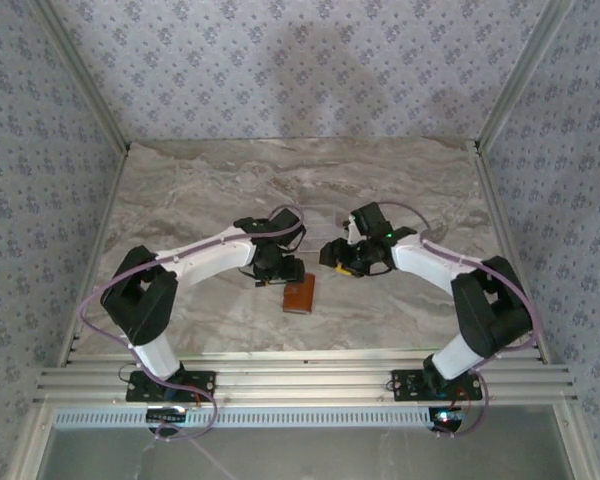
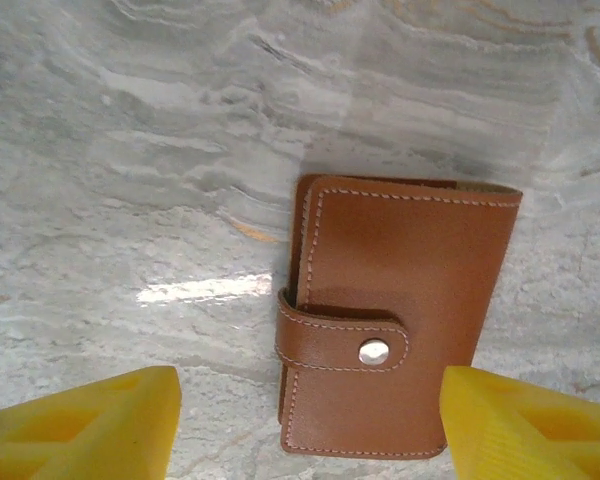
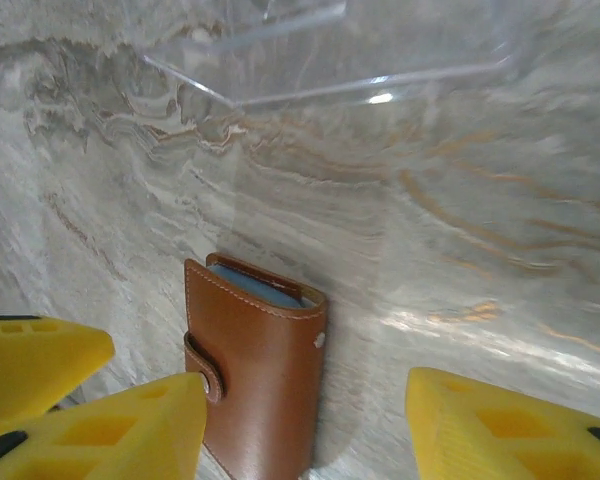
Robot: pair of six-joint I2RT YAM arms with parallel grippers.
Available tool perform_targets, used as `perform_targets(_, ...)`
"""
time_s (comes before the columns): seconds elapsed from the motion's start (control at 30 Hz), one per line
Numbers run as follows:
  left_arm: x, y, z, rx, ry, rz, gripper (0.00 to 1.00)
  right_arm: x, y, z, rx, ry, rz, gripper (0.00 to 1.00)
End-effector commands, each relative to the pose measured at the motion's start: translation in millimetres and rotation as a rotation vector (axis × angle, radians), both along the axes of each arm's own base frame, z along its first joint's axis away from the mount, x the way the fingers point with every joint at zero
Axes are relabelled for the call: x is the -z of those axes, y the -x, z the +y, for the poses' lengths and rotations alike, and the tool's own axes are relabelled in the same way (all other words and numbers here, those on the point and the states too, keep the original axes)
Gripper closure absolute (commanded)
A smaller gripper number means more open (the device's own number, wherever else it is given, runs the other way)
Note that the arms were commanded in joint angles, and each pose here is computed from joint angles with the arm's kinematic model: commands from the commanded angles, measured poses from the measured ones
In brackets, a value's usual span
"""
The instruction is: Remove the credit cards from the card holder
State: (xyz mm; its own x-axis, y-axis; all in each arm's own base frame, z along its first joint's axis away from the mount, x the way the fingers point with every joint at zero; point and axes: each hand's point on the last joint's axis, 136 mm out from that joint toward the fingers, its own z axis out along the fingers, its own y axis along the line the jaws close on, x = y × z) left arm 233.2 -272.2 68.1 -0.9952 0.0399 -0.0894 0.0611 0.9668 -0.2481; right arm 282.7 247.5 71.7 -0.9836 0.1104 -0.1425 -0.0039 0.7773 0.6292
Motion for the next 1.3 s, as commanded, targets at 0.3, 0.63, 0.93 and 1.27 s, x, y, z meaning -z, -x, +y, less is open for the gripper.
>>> perform_targets(0.3, 9.0, 9.4, -12.6, 0.039, 0.128, 0.034, 0.43, 47.1, 18.1, 39.2, -0.048, -0.093, 0.136, 0.52)
perform_targets(0.63, 18.4, 9.8, -16.5, 0.055, 0.129, 0.052, 0.49, 42.9, 24.2, 48.8, -0.068, -0.126, 0.151, 0.58)
perform_targets(0.93, 28.3, 10.1, -10.7, 0.061, 0.078, 0.061, 0.52, 39.7, 24.0, 50.1, -0.074, -0.119, 0.149, 0.71)
perform_targets(1.27, 34.4, 9.6, 11.0, 0.099, -0.109, 0.032, 0.53, 44.6, 27.3, 45.8, -0.079, -0.08, 0.161, 0.94)
